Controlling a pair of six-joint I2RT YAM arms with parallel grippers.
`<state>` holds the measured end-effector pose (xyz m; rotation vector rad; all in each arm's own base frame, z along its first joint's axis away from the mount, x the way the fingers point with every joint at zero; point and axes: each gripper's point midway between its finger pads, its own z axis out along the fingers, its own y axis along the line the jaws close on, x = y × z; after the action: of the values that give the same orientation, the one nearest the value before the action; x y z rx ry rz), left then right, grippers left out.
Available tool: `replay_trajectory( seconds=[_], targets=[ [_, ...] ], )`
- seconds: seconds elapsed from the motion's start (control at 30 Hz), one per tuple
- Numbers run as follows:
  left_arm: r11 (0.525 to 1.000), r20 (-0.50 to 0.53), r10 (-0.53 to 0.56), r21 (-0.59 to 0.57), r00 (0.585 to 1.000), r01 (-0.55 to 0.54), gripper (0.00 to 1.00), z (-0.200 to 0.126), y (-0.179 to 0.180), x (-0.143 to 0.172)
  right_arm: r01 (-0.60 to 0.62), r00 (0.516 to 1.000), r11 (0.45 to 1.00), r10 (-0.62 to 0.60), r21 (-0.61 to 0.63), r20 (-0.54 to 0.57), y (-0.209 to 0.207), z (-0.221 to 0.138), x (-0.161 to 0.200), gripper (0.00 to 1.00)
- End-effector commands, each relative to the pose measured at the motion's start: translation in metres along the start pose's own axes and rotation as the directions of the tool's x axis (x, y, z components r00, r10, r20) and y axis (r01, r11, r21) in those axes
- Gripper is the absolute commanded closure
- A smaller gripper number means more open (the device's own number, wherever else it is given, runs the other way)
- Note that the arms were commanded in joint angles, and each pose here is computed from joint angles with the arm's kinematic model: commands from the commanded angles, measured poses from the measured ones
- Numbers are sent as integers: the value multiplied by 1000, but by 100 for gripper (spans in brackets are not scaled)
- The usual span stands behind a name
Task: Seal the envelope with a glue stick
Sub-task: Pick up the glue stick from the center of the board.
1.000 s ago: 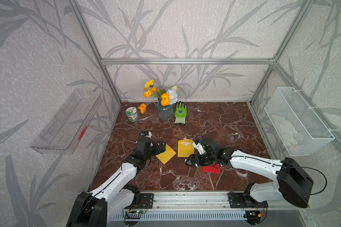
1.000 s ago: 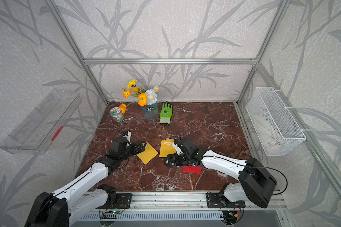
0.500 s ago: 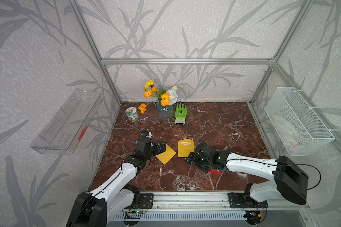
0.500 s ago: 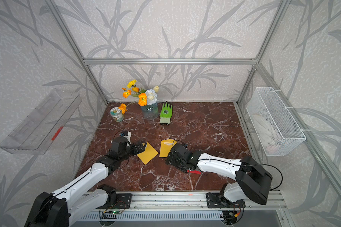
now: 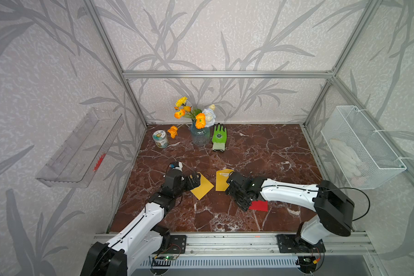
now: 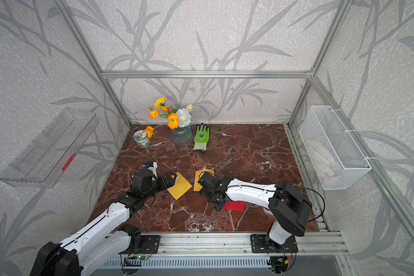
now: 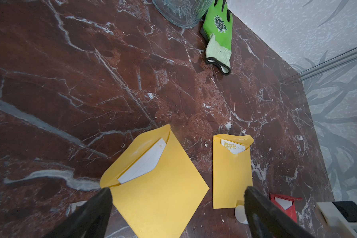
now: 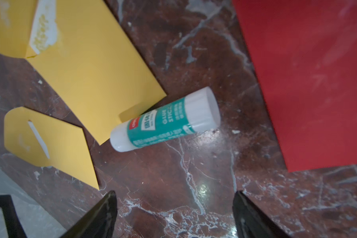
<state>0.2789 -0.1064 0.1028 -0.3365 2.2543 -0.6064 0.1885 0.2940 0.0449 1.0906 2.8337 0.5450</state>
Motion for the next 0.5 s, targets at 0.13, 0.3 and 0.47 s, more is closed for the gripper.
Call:
replay_trajectory(
  seconds=[0.13, 0.3, 0.47],
  targets=[
    [1000, 3, 1, 15, 1000, -1, 0, -2, 1, 5, -162, 981, 986, 156, 47, 112, 2, 2, -13, 16],
    [1000, 21, -12, 5, 1000, 12, 0, -2, 6, 6, -171, 976, 979, 153, 111, 154, 0, 10, -16, 21],
    [1000, 43, -26, -5, 999, 26, 0, -1, 11, 6, -191, 971, 970, 164, 152, 175, -3, 20, -20, 32]
  ],
)
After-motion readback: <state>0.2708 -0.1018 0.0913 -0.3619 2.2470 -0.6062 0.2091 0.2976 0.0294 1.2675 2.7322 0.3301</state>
